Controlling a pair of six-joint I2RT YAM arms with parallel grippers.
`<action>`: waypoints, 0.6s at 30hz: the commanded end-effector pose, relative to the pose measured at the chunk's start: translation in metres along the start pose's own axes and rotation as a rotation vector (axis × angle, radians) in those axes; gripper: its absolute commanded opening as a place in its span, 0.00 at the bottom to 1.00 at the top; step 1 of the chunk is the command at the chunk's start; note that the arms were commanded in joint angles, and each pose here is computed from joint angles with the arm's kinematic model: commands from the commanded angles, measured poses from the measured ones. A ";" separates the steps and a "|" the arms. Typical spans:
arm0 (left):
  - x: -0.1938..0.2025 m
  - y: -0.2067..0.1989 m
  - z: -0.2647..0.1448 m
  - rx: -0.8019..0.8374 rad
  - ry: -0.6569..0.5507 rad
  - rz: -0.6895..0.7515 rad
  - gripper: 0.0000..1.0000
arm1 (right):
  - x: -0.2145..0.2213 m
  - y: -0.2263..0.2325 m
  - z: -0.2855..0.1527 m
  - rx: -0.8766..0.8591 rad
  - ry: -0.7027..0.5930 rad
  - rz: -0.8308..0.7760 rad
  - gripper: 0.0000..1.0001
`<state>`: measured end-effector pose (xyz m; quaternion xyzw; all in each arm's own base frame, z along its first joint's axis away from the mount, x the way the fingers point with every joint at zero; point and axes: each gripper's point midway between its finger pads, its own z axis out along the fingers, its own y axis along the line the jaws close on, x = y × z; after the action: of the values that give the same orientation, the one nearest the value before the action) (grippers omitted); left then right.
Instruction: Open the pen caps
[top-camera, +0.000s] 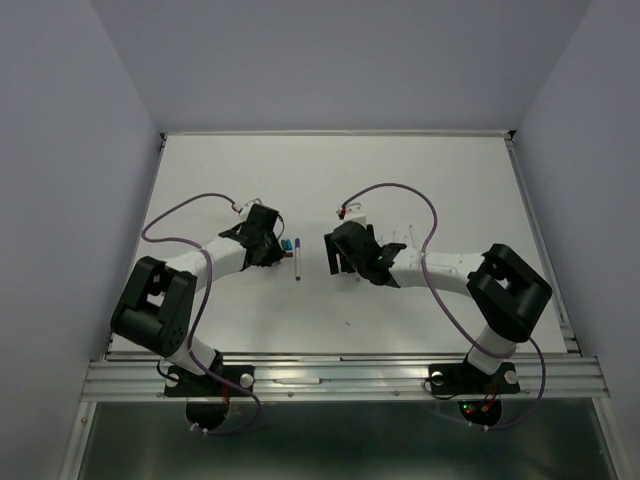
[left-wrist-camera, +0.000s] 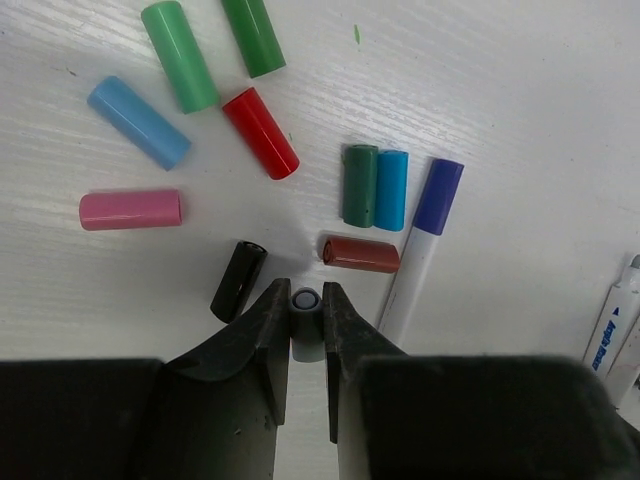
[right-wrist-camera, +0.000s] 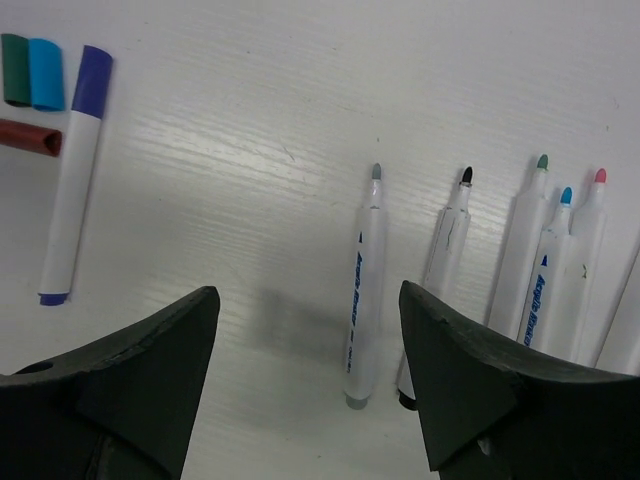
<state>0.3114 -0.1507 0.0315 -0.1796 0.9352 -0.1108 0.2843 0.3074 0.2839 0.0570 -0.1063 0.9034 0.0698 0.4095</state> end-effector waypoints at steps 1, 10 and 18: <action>-0.013 -0.008 -0.004 -0.004 -0.033 0.006 0.25 | -0.038 0.021 -0.016 -0.099 -0.069 0.014 0.79; -0.021 -0.011 -0.006 -0.015 -0.051 0.008 0.58 | -0.052 0.034 -0.023 -0.158 -0.090 0.016 0.88; -0.047 -0.023 -0.032 0.030 -0.138 0.008 0.89 | -0.054 0.053 -0.025 -0.264 -0.085 -0.007 0.93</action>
<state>0.3221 -0.1508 0.0455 -0.1803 0.9317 -0.1030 0.2981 0.3016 0.3122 0.0764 -0.1503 0.8949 0.1336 0.3984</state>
